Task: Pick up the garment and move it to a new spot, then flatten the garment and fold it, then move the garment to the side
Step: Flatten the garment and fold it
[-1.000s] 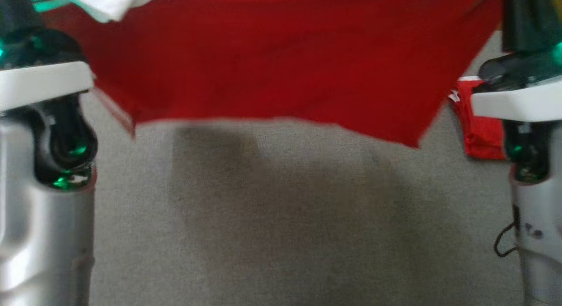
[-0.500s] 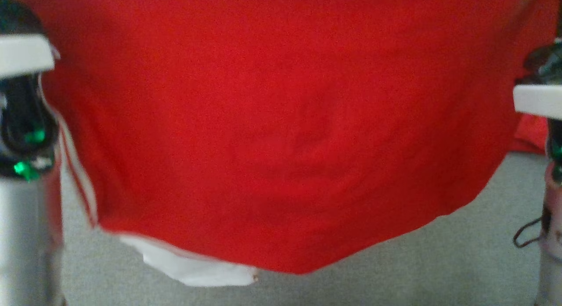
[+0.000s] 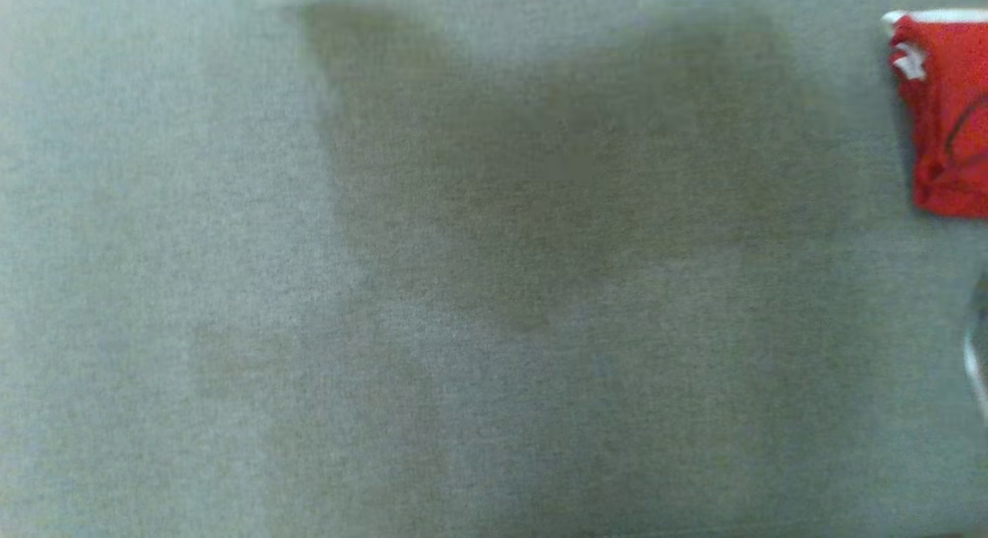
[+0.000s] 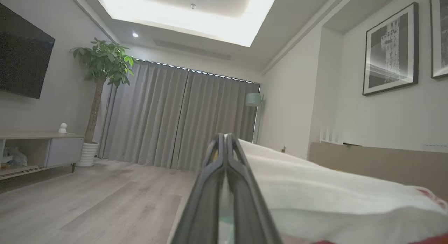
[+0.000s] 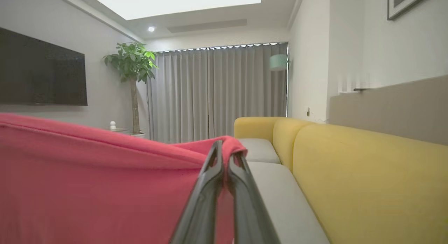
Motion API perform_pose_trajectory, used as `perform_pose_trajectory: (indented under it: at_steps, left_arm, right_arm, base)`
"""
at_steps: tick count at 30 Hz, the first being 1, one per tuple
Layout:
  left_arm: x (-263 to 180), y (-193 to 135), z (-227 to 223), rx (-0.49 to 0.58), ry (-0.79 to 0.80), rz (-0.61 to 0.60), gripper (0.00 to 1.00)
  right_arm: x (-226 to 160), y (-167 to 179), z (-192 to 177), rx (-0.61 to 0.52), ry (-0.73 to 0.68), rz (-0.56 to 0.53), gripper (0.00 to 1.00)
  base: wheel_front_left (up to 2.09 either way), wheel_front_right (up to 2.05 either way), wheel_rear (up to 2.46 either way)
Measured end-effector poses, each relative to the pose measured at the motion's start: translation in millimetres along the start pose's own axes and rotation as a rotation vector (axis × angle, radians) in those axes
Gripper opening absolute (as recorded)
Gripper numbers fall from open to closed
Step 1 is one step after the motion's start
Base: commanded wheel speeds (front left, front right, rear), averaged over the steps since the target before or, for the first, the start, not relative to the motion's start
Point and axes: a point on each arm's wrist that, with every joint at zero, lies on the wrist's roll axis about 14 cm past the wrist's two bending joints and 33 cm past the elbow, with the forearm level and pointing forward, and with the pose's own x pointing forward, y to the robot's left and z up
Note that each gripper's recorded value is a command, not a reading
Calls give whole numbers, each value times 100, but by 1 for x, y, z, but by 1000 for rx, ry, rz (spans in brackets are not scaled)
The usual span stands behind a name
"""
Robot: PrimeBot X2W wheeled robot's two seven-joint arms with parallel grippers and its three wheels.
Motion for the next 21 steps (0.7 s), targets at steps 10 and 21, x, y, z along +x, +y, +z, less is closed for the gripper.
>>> perform_pose_trajectory:
  at_steps: [10,21]
  left_arm:
    - [6,7,-51,36,77,-3,0]
    - [-125,7,-184,48,495,-25,0]
  right_arm:
    - [29,4,-63,-34,72,-13,0]
    - [-82,25,-206,-34,542,44,0]
  base:
    - [0,0,0]
    - [0,0,0]
